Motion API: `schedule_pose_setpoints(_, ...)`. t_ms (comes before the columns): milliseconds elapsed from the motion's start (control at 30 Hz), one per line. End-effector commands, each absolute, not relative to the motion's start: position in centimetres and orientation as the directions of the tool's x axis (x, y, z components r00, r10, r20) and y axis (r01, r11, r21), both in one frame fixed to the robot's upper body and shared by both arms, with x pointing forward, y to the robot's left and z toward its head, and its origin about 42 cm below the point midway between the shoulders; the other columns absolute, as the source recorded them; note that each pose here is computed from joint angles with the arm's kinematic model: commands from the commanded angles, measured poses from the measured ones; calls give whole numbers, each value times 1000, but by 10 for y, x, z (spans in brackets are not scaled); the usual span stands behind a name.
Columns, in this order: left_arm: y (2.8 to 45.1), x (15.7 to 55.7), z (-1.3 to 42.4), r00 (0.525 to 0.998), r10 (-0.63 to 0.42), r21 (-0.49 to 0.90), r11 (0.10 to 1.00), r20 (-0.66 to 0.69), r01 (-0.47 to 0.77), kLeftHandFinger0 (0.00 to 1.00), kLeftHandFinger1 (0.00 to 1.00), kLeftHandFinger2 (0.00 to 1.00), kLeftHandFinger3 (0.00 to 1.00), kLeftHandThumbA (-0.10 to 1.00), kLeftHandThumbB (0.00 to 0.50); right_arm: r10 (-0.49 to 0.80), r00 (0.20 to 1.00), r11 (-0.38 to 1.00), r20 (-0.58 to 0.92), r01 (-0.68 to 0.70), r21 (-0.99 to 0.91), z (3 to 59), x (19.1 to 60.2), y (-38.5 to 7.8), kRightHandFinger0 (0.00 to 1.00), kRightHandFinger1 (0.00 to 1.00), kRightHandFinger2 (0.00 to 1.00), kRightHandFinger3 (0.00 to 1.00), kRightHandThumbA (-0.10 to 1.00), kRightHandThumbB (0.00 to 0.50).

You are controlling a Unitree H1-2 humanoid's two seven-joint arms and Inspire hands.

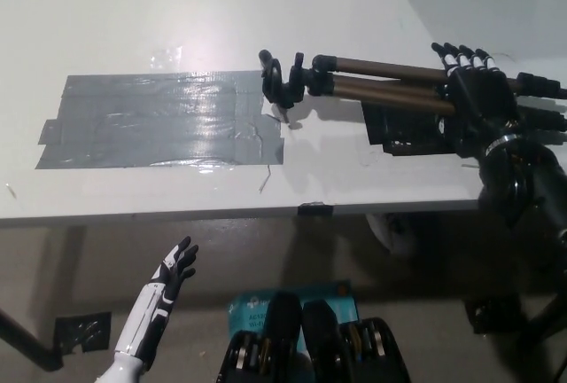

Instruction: A person hands a tripod to the robot which it grabs with its right hand and places in the middle of the table in front of it

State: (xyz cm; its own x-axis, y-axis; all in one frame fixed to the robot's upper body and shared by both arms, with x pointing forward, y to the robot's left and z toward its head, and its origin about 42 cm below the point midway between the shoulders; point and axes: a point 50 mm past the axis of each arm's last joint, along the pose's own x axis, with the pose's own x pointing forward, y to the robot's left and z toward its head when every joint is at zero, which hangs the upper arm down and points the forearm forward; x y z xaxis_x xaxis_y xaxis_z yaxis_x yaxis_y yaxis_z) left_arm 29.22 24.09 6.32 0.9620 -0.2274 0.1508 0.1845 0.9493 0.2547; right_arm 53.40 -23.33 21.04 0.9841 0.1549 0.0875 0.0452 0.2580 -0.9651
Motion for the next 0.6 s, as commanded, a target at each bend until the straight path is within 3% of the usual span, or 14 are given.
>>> schedule_pose_setpoints(0,245,302,79,939,-281,298,930,201,215,994,1000,1000,1000,1000,263,730,644,382,-229,-662,-645,440,492,-249,1000,1000,1000,1000,466,492)
schedule_pose_setpoints(133,245,305,80,940,-274,293,933,203,209,990,1000,1000,1000,1000,276,804,587,424,-99,-681,-597,495,479,-272,1000,1000,1000,1000,463,500)
schedule_pose_setpoints(300,246,306,82,937,-281,301,930,208,212,990,1000,1000,1000,1000,267,828,561,476,-3,-705,-525,541,472,-297,1000,1000,1000,1000,604,500)
schedule_pose_setpoints(367,246,306,81,936,-284,304,928,209,214,989,1000,1000,1000,1000,269,821,565,534,84,-705,-467,552,471,-305,1000,1000,1000,1000,551,500)
schedule_pose_setpoints(467,245,308,82,935,-284,302,929,213,213,989,1000,1000,1000,1000,273,815,557,561,157,-693,-452,570,467,-311,1000,1000,1000,1000,809,500)
schedule_pose_setpoints(567,246,309,83,935,-285,305,928,209,215,991,1000,1000,1000,1000,274,815,552,568,178,-697,-439,578,468,-311,1000,1000,1000,1000,814,500)
